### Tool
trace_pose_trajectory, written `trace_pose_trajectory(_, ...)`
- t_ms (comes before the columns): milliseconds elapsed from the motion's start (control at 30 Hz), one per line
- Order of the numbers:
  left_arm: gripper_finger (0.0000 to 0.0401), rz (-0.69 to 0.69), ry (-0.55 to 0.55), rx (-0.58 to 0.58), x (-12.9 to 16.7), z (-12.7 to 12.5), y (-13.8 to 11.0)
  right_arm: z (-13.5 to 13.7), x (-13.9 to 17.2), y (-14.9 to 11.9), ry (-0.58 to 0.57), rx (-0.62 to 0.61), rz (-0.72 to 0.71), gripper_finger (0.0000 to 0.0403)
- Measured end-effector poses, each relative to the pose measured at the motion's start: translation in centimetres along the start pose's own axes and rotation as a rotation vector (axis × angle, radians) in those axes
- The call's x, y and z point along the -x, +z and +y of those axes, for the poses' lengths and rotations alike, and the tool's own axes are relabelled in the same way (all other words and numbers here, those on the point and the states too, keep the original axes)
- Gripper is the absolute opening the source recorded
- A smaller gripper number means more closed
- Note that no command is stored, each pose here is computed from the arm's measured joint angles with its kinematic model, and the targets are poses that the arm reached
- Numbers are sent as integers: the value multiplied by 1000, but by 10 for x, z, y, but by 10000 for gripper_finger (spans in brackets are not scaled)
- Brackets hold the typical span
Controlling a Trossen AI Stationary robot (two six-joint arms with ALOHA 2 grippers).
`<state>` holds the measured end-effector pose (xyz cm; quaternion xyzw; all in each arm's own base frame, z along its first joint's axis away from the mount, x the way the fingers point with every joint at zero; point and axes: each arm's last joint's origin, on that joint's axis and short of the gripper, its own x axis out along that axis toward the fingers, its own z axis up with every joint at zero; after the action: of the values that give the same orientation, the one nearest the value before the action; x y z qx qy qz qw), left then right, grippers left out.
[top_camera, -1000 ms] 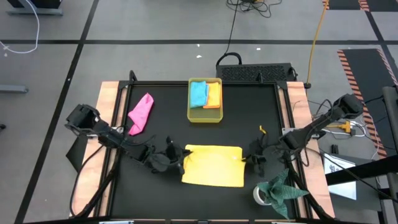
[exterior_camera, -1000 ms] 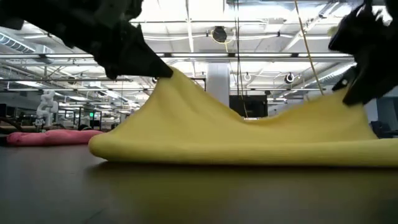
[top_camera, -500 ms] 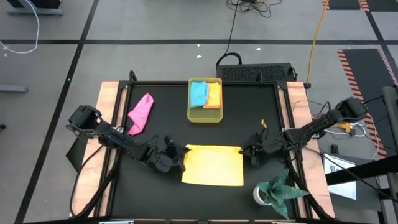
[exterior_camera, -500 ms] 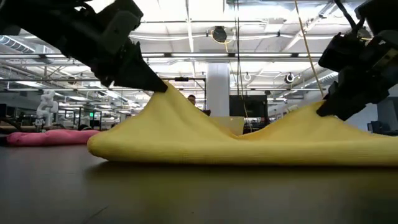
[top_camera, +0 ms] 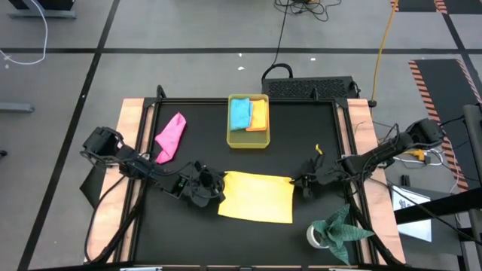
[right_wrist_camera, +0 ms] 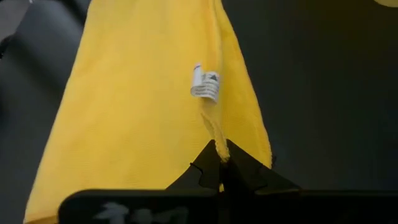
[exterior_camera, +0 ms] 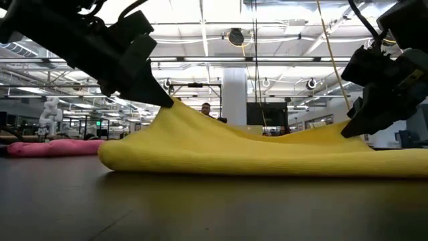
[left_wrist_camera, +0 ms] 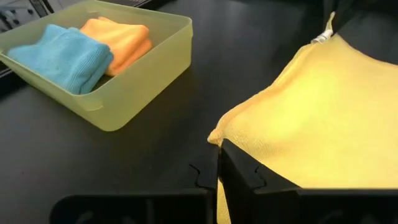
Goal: Fold microfiber towels
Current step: Fold the yellow towel
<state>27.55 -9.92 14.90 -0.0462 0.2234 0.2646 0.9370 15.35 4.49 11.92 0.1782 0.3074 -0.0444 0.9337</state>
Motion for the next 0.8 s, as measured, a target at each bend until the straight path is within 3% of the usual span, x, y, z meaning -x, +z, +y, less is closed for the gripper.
trace_pose_trajectory(367, 9, 6, 17, -46, -5, 1, -3, -3, 0, -3, -49, 79, 14, 10)
trace_pose_trajectory(667, 81, 60, 86, -73, -29, 7, -21, -5, 0, -2, -100, 75, -7, 81)
trace_pose_trajectory(800, 114, 84, 106, -85, -28, 13, -18, -8, 1, -3, -176, 62, -25, 112)
